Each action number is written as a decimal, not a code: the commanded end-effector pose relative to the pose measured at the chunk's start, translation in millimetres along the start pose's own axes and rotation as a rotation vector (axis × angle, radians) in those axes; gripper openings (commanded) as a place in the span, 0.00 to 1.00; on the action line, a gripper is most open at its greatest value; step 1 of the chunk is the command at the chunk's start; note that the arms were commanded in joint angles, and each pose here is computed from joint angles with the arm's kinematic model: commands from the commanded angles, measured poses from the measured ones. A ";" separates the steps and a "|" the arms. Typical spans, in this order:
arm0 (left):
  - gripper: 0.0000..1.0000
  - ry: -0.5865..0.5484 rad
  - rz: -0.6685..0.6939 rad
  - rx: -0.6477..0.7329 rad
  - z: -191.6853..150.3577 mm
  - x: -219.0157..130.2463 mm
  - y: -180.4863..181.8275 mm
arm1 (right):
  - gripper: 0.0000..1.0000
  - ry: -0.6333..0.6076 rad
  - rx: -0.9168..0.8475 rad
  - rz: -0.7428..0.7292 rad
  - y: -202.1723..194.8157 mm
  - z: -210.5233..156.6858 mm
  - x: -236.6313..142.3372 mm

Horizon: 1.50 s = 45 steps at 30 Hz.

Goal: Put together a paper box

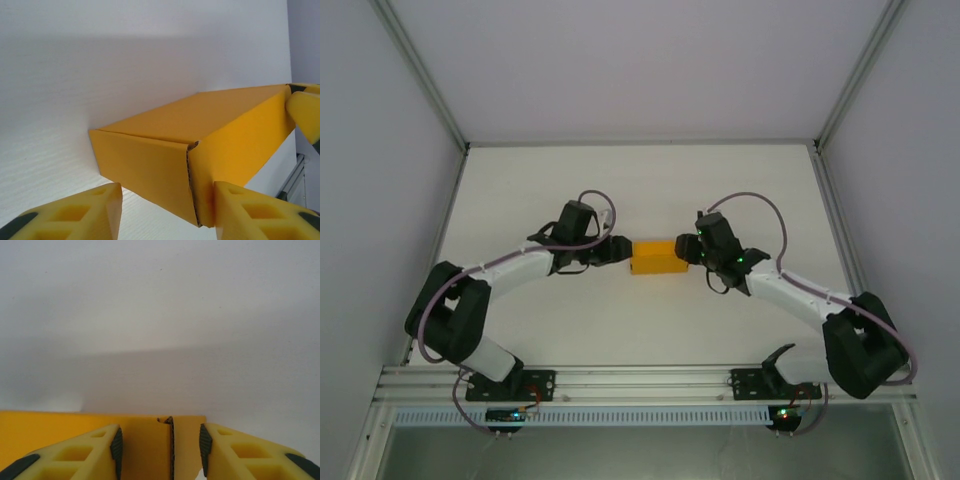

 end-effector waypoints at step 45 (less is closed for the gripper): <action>0.64 0.034 0.132 0.070 9.8 0.7 -0.2 | 0.34 0.034 -0.274 0.134 12.5 -38.4 9.0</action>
Point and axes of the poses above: each hand's point on the last joint's axis, 136 mm out from that joint toward the fingers, its own x axis out along the fingers, its own y axis along the line the jaws close on, z = x × y, the point moved 1 cm from there along -x, back along the fingers, and after that the axes turned 15 degrees about -x, right-handed, at the moved point
